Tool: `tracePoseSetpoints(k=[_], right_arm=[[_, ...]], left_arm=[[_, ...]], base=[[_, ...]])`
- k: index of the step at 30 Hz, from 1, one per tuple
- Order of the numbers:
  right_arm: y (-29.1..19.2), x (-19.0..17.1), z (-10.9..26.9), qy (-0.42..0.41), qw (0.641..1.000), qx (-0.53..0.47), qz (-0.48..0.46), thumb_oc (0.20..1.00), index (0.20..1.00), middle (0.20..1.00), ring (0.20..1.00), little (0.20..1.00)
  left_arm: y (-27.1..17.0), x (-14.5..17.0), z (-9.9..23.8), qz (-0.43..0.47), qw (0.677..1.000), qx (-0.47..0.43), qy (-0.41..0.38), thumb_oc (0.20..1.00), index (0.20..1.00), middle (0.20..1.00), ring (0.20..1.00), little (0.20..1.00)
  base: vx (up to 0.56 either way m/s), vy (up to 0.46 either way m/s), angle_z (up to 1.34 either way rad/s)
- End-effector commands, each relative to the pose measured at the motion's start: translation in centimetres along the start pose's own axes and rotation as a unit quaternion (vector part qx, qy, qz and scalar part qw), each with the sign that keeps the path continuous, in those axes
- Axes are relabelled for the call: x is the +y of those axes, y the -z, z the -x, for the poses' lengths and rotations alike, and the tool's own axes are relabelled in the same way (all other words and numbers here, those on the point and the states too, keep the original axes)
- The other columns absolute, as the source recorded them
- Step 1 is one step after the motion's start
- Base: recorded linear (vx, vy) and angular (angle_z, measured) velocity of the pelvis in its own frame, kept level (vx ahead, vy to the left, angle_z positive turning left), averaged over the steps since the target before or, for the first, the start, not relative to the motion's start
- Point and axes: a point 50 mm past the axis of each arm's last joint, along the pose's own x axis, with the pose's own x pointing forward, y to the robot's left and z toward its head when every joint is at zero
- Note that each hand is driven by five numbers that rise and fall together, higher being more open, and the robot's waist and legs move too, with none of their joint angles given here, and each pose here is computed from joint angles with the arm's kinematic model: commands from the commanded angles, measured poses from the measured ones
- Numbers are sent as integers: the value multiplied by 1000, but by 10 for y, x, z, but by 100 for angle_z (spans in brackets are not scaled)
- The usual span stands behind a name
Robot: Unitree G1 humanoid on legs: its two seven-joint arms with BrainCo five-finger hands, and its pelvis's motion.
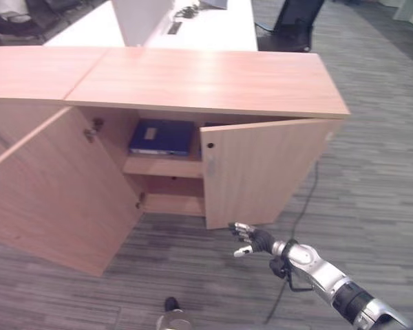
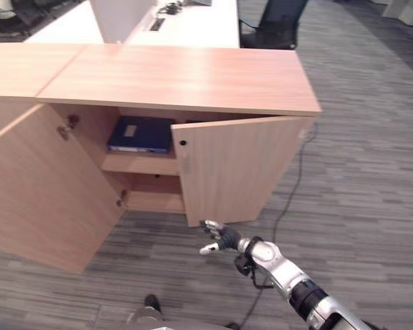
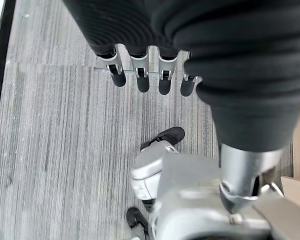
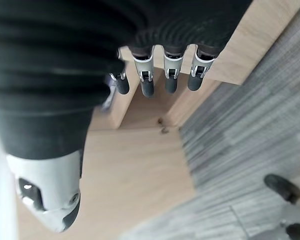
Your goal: Put the empty folder in the office cabinet
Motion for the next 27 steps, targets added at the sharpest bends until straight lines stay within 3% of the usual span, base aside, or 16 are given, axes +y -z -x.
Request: tracePoseSetpoints(k=[1,3,8,10,11,12,17,20,27], right_arm=[[-9,1,-12,23,999,-10,34,1000,1000,1000,1000,1000],[1,1,-12,30,999,12,37,1000,1000,1000,1000,1000],[73,8,-1,68,981,178,21,1000,1000,1000,1000,1000],[99,10,9,125,965,221,-68,1000,1000,1000,1000,1000],[98,9,8,126,965,220,-69,1000,1000,1000,1000,1000],[114,13,15,162,946,243,-142,1000,1000,1000,1000,1000],[134,25,26,226,894,248,-297,1000,1000,1000,1000,1000],[134,26,25,227,892,245,-304,1000,1000,1000,1000,1000],[144,32,32,224,887,271,-300,1000,1000,1000,1000,1000]], left_arm=[[-11,-9,-1,-14,999,-24,27,1000,1000,1000,1000,1000],[-13,-9,-2,-16,999,-26,29,1000,1000,1000,1000,1000],[-31,-17,-3,-47,997,-48,43,1000,1000,1000,1000,1000],[-51,-15,-4,-54,995,-73,31,1000,1000,1000,1000,1000],[-51,-15,-4,-54,995,-74,31,1000,1000,1000,1000,1000],[-65,-18,-4,-58,994,-90,31,1000,1000,1000,1000,1000],[-89,-28,-4,-53,991,-119,36,1000,1000,1000,1000,1000],[-100,-27,-3,-45,990,-130,34,1000,1000,1000,1000,1000],[-78,-17,-6,-12,996,-86,11,1000,1000,1000,1000,1000]], base=[[95,256,50],[81,200,64],[229,368,99],[63,173,139],[60,48,81],[76,-44,104],[70,-81,129],[121,-122,88],[126,-176,56]])
